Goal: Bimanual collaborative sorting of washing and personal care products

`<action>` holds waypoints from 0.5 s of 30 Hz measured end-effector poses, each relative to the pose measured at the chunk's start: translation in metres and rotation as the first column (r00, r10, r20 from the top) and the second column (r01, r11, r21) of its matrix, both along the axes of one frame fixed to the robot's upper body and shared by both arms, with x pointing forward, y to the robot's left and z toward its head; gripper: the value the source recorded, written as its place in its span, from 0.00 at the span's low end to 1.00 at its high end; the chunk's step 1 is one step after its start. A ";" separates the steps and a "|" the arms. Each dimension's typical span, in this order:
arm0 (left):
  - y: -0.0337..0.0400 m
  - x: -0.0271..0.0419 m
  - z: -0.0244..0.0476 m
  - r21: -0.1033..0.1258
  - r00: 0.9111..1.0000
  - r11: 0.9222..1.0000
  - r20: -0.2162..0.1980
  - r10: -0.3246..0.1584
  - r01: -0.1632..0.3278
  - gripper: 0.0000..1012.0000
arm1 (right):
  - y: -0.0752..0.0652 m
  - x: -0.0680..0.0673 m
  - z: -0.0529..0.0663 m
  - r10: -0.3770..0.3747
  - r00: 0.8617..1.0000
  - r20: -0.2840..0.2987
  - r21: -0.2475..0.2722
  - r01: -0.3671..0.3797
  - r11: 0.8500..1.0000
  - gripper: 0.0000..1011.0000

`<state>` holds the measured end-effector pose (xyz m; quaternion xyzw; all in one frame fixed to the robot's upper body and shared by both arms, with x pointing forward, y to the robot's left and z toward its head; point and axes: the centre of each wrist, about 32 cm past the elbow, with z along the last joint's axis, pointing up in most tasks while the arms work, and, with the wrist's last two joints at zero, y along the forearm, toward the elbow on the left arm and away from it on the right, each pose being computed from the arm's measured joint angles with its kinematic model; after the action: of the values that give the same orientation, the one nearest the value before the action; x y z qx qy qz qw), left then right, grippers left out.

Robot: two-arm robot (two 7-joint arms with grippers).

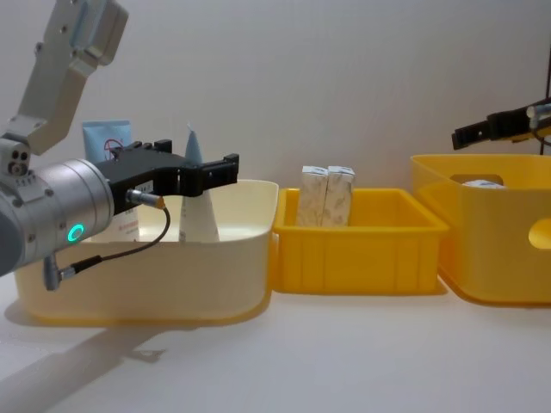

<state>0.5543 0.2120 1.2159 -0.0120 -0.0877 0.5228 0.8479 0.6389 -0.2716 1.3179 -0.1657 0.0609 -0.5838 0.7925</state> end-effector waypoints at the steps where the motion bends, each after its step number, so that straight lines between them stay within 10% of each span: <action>1: 0.0004 0.0018 0.0002 -0.001 1.000 1.000 -0.002 -0.001 0.001 0.99 | 0.000 0.000 0.000 0.000 1.000 0.000 0.000 0.000 1.000 0.99; 15: 0.0048 0.0104 0.0023 0.035 1.000 0.999 -0.030 -0.003 0.004 0.99 | 0.000 0.000 0.000 0.000 1.000 0.000 0.000 0.000 1.000 0.99</action>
<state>0.5647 0.2168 1.2182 0.0105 -0.0842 0.5199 0.8500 0.6388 -0.2717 1.3178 -0.1657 0.0610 -0.5839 0.7924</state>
